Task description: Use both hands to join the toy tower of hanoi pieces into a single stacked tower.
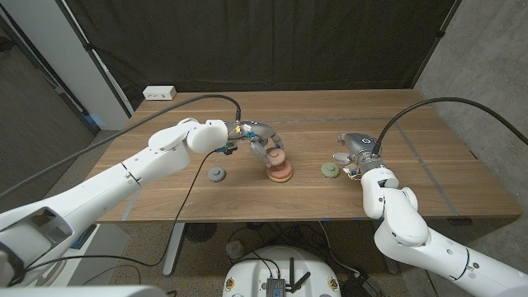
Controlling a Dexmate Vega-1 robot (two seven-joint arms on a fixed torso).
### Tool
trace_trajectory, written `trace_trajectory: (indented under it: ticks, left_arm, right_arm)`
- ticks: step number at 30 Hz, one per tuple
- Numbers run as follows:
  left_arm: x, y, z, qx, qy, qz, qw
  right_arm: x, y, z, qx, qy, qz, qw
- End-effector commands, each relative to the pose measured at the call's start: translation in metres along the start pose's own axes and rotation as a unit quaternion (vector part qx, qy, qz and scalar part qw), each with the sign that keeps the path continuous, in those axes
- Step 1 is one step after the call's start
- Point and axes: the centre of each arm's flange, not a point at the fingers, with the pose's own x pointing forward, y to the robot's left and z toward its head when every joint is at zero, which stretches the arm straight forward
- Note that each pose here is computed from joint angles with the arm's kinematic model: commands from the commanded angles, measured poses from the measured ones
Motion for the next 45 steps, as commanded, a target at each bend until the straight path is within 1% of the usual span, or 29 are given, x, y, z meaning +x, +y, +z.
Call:
trace_trajectory:
  ticks: [1, 16, 25, 45]
  left_arm:
    - [0.013, -0.003, 0.004, 0.004, -0.012, -0.017, 1.000]
    - [0.022, -0.008, 0.006, 0.006, -0.019, -0.031, 0.999]
    - [0.026, -0.012, 0.009, 0.010, -0.020, -0.031, 0.999]
    - [0.028, -0.019, 0.011, 0.004, -0.018, -0.031, 0.999]
  right_arm:
    - [-0.003, 0.000, -0.002, 0.001, 0.005, 0.000, 1.0000]
    - [-0.003, -0.001, -0.003, 0.003, 0.006, -0.005, 1.0000]
    - [-0.004, 0.000, -0.005, 0.004, 0.007, -0.004, 1.0000]
    - [-0.006, 0.001, -0.007, 0.005, 0.008, -0.002, 1.0000]
